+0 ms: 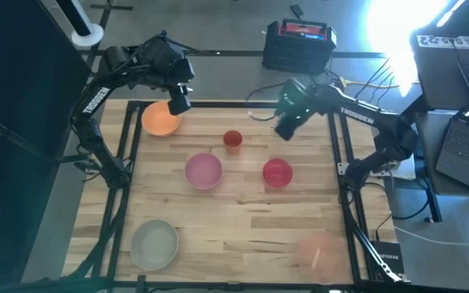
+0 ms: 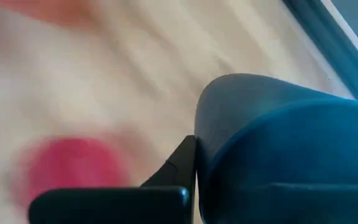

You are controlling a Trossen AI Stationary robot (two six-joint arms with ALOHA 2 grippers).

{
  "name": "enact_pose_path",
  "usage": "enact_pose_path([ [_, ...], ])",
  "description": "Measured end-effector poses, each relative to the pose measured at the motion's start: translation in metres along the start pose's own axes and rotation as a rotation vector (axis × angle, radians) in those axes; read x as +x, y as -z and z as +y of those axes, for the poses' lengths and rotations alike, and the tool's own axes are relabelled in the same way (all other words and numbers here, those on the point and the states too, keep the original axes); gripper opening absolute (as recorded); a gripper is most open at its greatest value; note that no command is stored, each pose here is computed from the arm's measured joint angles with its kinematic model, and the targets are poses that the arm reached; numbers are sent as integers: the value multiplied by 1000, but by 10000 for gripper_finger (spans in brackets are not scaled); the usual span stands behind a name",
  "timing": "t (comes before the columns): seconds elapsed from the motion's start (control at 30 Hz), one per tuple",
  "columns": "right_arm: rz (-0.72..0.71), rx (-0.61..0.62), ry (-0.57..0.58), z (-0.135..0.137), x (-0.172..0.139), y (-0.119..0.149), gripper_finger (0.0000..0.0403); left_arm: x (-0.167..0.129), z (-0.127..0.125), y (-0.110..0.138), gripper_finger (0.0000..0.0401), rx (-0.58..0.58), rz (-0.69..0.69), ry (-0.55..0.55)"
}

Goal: Nest bowls inside each other
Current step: Stack the blue cup on top of the orange cup

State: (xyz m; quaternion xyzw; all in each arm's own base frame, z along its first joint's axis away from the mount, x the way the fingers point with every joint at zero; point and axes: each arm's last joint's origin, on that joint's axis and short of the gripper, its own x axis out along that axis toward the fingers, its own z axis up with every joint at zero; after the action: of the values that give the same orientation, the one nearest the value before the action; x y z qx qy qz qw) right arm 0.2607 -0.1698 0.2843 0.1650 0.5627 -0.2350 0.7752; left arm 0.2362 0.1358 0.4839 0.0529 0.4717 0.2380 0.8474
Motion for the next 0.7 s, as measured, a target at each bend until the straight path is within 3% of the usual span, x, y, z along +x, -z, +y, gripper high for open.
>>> enact_pose_path([
  [0.3, -251, -324, -197, 125, -68, -52, 0, 0, -1, 3, 121, -71, 27, 7],
  [0.5, -96, -391, -122, 148, -30, -80, 0, -1, -5, 1, 121, -87, 21, 15],
  [0.7, -44, -411, -118, 154, -9, -86, 0, -1, -5, 1, 121, -96, 20, 16],
])
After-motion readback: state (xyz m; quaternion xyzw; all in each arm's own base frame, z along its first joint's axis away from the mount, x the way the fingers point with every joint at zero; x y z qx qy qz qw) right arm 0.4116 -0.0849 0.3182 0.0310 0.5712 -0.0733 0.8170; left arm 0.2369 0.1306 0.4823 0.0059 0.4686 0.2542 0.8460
